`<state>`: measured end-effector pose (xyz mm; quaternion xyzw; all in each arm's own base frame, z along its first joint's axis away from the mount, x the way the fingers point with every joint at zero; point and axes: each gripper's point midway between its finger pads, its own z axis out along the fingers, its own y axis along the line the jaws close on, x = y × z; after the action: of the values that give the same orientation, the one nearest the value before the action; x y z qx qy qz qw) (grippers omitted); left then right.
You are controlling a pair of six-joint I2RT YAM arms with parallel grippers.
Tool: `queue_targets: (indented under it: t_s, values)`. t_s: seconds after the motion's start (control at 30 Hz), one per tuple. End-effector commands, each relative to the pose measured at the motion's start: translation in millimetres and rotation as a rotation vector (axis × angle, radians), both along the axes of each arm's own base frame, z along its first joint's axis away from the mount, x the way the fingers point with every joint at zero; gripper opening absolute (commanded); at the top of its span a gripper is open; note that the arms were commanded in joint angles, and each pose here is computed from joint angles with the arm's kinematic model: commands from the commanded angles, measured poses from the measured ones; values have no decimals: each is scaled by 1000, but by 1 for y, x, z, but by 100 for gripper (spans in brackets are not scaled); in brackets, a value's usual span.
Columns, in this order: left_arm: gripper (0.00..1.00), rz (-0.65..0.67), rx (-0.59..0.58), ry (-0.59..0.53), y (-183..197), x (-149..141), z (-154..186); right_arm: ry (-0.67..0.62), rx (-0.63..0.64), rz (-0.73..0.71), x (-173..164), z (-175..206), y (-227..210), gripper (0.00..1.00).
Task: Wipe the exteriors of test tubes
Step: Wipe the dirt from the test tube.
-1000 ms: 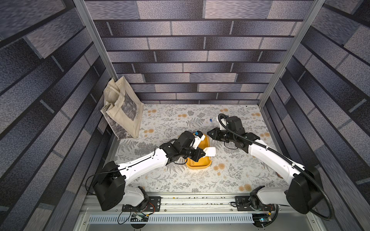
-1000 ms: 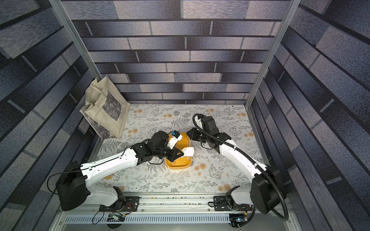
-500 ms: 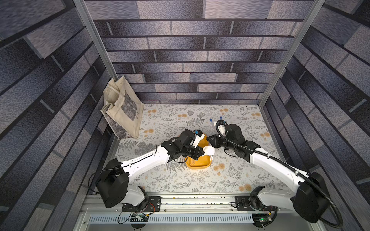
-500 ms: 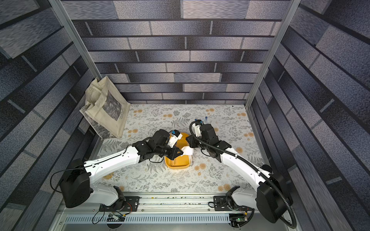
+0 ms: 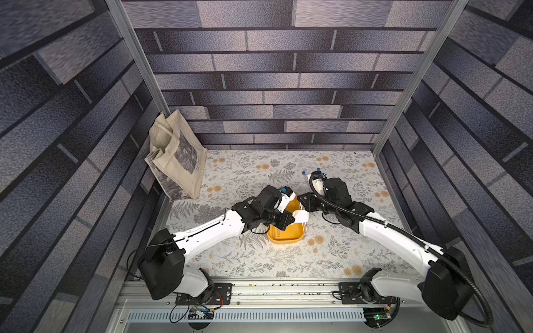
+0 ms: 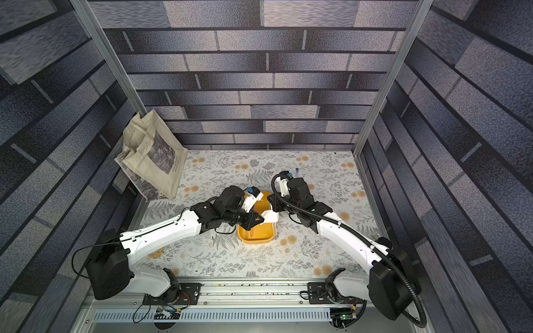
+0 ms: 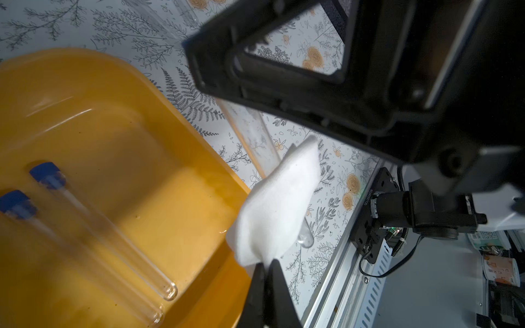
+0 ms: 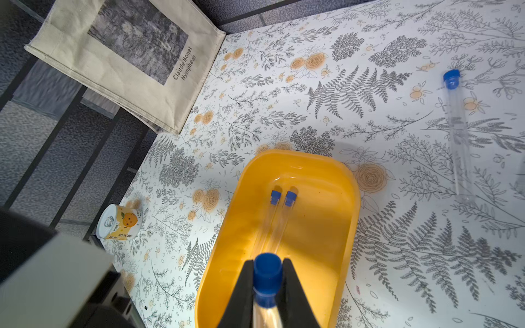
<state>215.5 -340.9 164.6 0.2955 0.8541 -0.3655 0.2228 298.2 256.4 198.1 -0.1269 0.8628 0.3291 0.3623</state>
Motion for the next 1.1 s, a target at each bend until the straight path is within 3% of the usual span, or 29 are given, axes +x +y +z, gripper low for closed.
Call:
queue_targets:
  t_s: [0.0,0.17,0.37,1.07]
  values:
    - [0,-22,9,19,-1,-14,-11,-78,27,-1,13,24,9,12]
    - [0,-35,18,45,-2,-27,-23,-96,42,-1,19,32,14,13]
    - [0,-13,17,35,1,-22,-25,-92,51,7,20,31,17,13]
    - [0,93,0,-68,13,64,13,-56,55,6,11,16,12,13]
